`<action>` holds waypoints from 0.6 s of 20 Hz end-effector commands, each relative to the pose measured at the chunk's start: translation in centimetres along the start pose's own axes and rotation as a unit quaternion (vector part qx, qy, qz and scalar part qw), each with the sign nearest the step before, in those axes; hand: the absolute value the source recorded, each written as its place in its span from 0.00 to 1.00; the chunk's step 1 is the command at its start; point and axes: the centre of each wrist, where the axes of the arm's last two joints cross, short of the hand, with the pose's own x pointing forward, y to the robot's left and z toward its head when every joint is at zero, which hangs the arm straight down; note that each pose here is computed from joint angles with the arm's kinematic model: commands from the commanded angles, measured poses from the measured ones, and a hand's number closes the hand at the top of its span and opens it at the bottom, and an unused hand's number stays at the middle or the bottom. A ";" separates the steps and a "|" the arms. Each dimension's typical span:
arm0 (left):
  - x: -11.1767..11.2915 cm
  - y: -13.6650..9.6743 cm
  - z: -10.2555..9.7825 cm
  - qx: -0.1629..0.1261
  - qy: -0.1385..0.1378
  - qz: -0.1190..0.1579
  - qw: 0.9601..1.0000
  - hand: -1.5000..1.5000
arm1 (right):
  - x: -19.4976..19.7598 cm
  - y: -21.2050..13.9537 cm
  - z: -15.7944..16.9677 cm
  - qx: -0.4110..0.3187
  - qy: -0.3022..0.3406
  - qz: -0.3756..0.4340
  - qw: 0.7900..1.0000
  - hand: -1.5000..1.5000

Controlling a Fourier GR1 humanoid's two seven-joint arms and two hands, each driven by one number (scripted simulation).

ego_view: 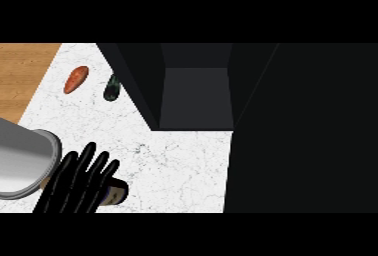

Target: Pick up the wine, place it into the cabinet and close the cabinet

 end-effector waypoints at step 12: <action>4.9 -2.3 1.9 0.036 -0.028 0.015 0.999 0.00 | 2.7 0.8 -0.8 -0.001 -0.002 0.001 1.000 0.00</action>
